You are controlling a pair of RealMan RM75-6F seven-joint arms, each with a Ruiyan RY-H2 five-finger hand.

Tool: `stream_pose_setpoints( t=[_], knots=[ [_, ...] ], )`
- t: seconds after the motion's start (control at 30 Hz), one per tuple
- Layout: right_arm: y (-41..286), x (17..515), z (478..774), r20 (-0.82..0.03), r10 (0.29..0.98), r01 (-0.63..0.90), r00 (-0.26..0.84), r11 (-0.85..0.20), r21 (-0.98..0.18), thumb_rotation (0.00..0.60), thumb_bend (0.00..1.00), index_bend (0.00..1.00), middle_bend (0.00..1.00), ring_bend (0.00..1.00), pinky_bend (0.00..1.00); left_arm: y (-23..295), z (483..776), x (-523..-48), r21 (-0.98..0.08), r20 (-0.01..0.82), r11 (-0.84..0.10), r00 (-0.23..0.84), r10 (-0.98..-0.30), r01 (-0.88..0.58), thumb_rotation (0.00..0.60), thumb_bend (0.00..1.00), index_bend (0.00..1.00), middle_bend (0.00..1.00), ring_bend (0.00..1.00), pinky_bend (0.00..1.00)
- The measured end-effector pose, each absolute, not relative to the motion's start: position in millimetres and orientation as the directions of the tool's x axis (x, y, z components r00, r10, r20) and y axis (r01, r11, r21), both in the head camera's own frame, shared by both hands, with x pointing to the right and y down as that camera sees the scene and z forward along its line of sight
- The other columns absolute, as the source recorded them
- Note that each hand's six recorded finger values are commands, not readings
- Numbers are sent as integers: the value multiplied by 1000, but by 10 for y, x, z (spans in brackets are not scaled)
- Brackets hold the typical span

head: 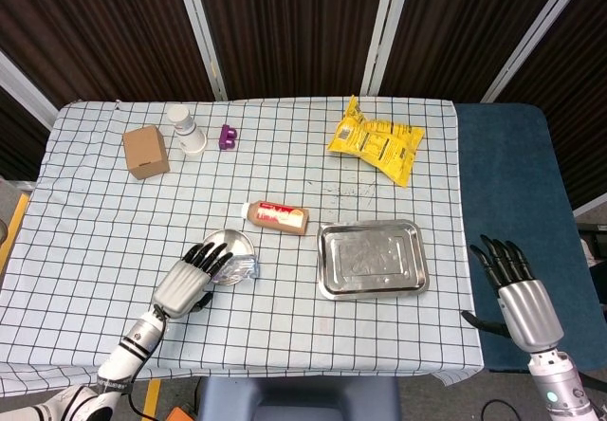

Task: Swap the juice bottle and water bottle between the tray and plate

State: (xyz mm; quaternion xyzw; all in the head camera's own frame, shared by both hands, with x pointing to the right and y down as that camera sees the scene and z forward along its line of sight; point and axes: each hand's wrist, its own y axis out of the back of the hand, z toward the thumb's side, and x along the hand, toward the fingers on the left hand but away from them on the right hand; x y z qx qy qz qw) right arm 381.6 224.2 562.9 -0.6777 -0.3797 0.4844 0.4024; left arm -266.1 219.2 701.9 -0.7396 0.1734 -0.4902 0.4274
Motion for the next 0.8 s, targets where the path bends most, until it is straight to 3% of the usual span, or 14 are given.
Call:
stream_pose_setpoints(
  t=[0.13, 0.2, 0.27, 0.4, 0.5, 0.63, 0.8],
  knots=[
    [2256, 3806, 5659, -368, 896, 114, 248, -404, -908, 600, 151, 0, 0, 0, 0, 2136, 7136, -2679, -786, 601, -594, 430, -673, 170, 600, 380, 21, 40, 51, 175],
    [2263, 3793, 5679, -378, 890, 112, 253, -415, -903, 600, 151, 0, 0, 0, 0, 2091, 7181, -2672, -785, 604, -595, 425, -674, 172, 600, 381, 64, 96, 116, 222],
    [2265, 3784, 5698, -387, 886, 108, 255, -424, -899, 600, 151, 0, 0, 0, 0, 2054, 7214, -2655, -789, 600, -590, 424, -678, 172, 600, 382, 155, 199, 227, 315],
    [2262, 3772, 5727, -398, 882, 98, 253, -433, -896, 600, 151, 0, 0, 0, 0, 1986, 7251, -2628, -801, 584, -575, 427, -691, 164, 600, 422, 462, 518, 592, 617],
    [2262, 3767, 5731, -398, 882, 96, 252, -432, -897, 600, 151, 0, 0, 0, 0, 1935, 7208, -2582, -823, 545, -554, 441, -713, 122, 600, 451, 622, 686, 734, 773],
    [2269, 3762, 5763, -412, 876, 89, 251, -445, -891, 600, 151, 0, 0, 0, 0, 1876, 7071, -2498, -866, 455, -498, 483, -748, 45, 600, 481, 701, 772, 816, 841],
    [2268, 3752, 5769, -416, 874, 88, 249, -449, -889, 600, 151, 0, 0, 0, 0, 1897, 6876, -2329, -901, 359, -433, 557, -749, -2, 600, 500, 721, 794, 844, 859]
  ],
)
